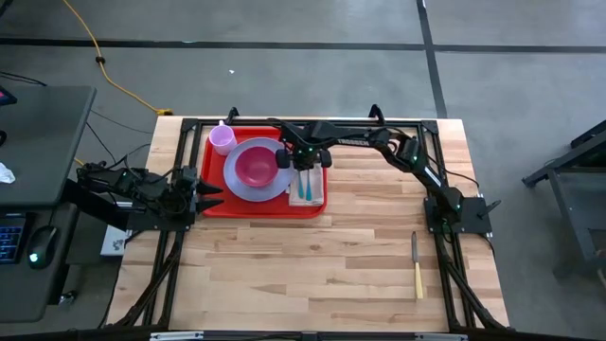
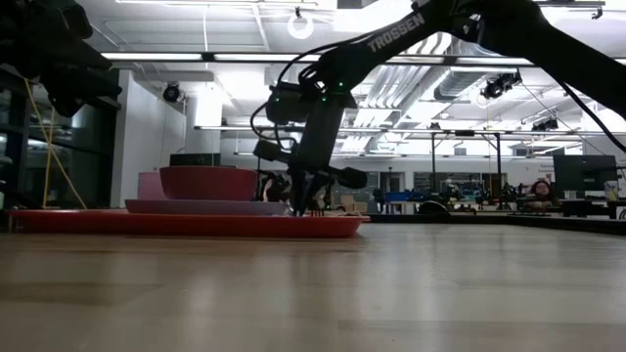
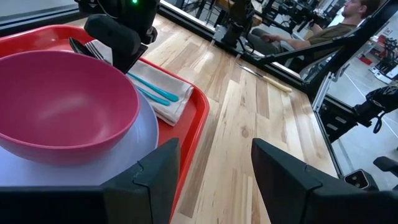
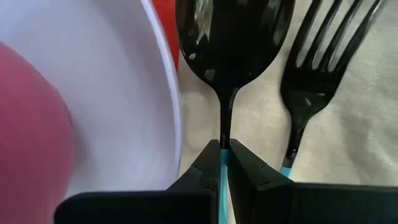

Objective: Set up tray
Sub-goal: Put the blue spoon to the left of the blue fork on the brown napkin

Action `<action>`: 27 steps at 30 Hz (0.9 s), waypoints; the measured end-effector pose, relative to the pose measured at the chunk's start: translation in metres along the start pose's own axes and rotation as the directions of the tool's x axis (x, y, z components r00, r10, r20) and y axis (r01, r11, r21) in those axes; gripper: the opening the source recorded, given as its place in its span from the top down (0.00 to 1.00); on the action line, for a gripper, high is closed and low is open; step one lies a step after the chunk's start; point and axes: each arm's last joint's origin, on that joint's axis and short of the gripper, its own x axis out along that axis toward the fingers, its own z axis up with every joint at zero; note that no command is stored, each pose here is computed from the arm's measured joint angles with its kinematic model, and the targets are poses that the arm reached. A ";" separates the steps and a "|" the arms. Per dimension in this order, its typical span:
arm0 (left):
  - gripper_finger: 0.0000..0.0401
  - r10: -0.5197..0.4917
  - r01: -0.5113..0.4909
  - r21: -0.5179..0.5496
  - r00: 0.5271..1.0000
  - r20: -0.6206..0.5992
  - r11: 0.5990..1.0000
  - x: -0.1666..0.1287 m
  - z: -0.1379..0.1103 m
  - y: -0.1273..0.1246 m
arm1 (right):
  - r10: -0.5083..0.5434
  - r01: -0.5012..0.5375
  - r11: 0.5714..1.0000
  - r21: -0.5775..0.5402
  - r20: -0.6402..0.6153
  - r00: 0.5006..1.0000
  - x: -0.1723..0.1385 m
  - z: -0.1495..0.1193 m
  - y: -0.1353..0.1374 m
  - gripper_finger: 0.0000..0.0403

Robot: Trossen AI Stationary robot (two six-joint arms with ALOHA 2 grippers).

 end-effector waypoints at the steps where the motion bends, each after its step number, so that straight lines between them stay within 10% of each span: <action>1: 0.43 0.000 0.000 0.000 1.000 0.000 1.000 0.000 0.000 0.000 | -0.001 0.001 1.000 0.000 0.001 1.000 0.000 0.000 0.000 1.00; 27: 0.43 0.000 0.000 0.004 1.000 0.000 1.000 0.000 0.000 0.000 | 0.010 -0.010 1.000 -0.006 -0.018 1.000 -0.002 0.011 -0.006 1.00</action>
